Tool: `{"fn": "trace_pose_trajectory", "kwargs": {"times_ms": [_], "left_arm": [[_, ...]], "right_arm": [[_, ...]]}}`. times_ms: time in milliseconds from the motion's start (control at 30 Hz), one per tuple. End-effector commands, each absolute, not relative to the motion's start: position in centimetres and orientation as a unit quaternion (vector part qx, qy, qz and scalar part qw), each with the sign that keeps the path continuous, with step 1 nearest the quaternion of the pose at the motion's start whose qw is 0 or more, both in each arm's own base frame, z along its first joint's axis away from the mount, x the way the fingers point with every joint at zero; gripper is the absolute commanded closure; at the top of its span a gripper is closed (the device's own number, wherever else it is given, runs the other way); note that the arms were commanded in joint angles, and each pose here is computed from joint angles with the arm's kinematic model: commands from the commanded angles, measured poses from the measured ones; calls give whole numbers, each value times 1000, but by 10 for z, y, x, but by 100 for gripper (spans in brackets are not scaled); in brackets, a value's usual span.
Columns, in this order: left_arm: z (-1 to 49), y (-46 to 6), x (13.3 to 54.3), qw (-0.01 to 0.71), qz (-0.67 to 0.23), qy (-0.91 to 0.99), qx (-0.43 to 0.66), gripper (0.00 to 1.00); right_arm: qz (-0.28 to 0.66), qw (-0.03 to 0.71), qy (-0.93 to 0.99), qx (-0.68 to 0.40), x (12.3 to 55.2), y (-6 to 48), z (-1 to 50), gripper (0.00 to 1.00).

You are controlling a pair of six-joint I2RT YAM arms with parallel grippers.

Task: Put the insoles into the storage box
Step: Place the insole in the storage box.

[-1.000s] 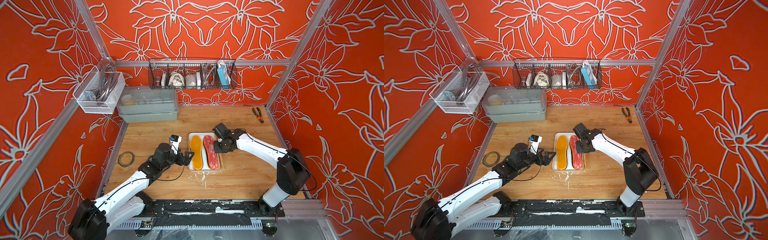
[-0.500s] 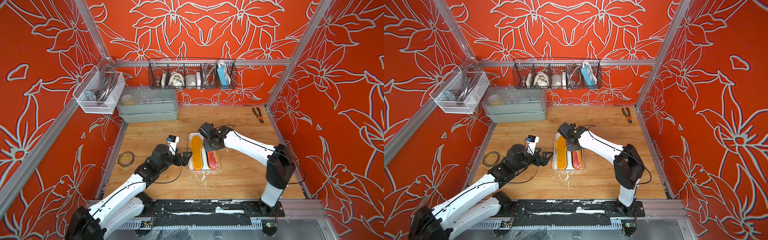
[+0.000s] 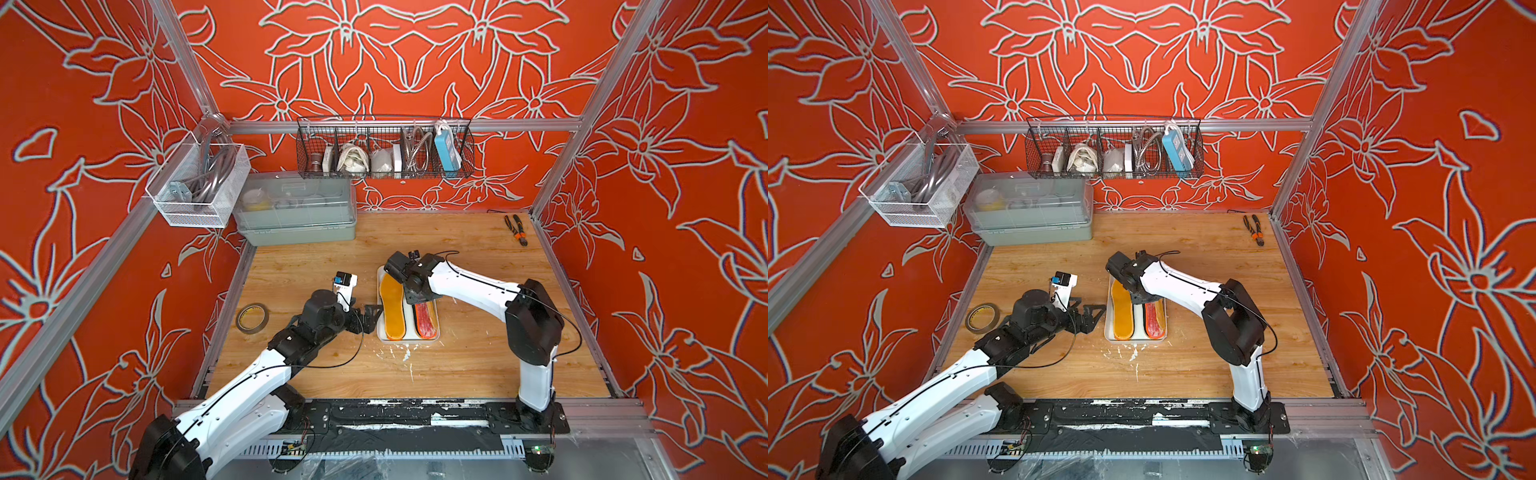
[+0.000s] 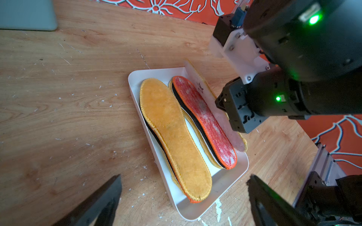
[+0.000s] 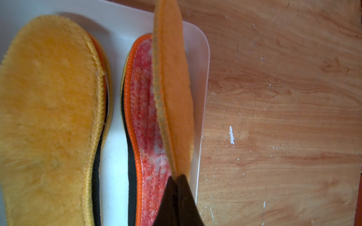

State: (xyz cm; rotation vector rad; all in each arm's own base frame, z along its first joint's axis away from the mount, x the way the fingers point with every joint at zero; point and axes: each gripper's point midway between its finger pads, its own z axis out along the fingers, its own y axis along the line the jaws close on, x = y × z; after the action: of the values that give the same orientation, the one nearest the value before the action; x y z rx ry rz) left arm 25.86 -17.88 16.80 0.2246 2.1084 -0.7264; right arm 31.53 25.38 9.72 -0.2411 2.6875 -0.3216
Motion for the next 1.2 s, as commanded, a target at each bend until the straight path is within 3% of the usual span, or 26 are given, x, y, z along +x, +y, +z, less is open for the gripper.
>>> {"fn": "trace_pose_trajectory", "kwargs": {"times_ms": [0,200,433,667,767,933,1000,1100,1167], "left_arm": [[168,-178,259,439,-289,845,96,1],[167,-178,259,439,-287,846,98,1],[167,-178,262,440,-283,847,94,1],[181,-173,270,459,-271,841,87,1],[192,-165,279,477,-265,835,74,1],[208,-132,299,516,-231,825,23,1],[209,-111,307,531,-206,822,-11,1],[205,-80,312,556,-150,816,-39,1],[200,-59,312,574,-101,811,-51,1]], "right_arm": [[-127,214,965,-88,318,255,96,88],[-98,211,967,-100,318,270,101,71],[-34,211,971,-111,310,286,125,65],[91,240,959,-121,298,296,178,59],[106,290,946,-101,308,265,199,56],[90,392,914,-52,332,178,218,32],[53,432,899,-40,333,139,218,17],[-18,492,870,-26,324,93,218,3],[-58,528,847,-23,316,71,217,0]]}}
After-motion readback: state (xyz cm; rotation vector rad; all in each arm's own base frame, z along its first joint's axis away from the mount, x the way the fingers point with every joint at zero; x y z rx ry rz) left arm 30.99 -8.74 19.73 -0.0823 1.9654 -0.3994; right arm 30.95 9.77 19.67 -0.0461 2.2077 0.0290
